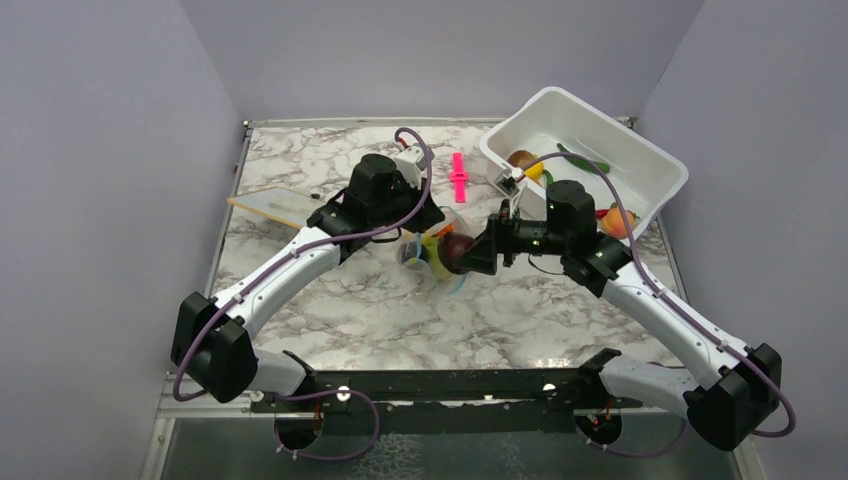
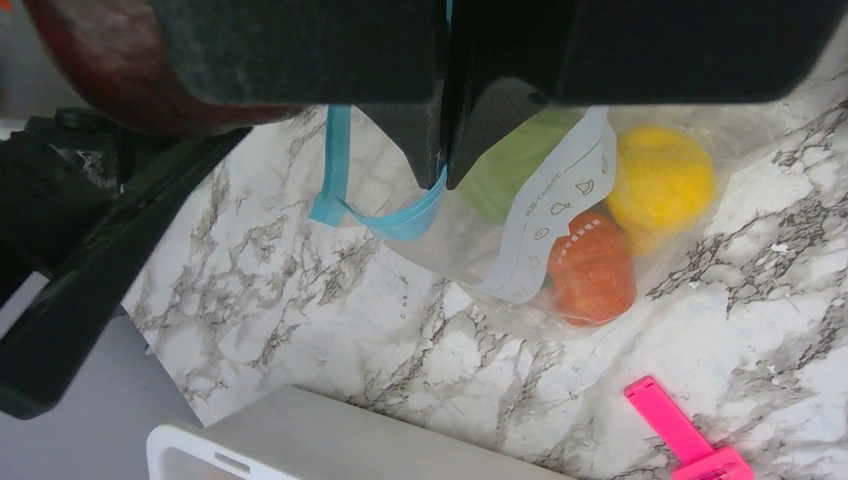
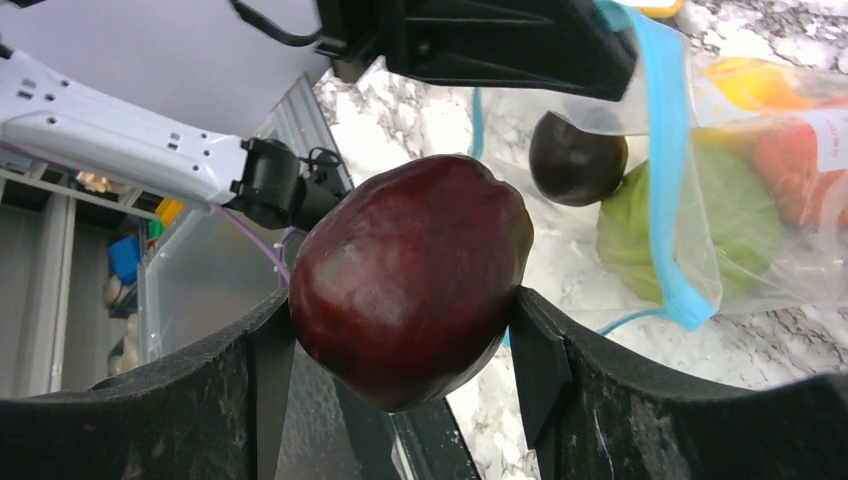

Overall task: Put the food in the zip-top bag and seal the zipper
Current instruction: Place the fake fruit in the zipper food storage bag.

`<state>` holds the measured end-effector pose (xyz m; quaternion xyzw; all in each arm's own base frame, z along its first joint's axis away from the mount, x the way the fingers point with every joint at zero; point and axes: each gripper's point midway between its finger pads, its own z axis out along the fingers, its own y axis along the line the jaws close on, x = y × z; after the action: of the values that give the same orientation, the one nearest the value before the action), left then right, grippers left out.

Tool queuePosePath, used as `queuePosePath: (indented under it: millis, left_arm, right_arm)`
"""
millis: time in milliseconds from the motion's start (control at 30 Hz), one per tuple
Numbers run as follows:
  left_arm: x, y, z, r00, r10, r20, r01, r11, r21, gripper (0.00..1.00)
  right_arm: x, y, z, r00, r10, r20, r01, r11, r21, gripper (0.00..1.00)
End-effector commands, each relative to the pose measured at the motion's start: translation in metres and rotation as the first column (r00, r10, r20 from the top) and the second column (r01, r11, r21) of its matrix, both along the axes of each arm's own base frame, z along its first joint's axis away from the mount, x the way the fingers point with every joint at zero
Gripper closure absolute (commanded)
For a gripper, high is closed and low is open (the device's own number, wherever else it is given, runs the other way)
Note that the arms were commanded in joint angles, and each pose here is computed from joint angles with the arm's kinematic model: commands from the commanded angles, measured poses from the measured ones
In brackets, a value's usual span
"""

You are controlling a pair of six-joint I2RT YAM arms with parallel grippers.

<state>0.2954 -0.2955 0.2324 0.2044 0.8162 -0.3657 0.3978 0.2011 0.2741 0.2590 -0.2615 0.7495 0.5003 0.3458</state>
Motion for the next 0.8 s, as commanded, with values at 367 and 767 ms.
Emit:
queuePosePath:
  millis: [367,767]
  left_arm:
    - [-0.023,-0.01,0.077,0.991,-0.089,0.098,0.107,0.975,-0.195,1.0]
    - [-0.032,-0.015,0.082,0.986,-0.13,0.107,0.153,0.954,-0.256,1.0]
  right_arm:
    - [0.048,-0.007,-0.033,0.968,-0.247,-0.044,0.236,0.957,-0.169,0.61]
    - [0.065,-0.005,-0.036,0.943,-0.322,-0.084,0.301,0.933,-0.196,0.59]
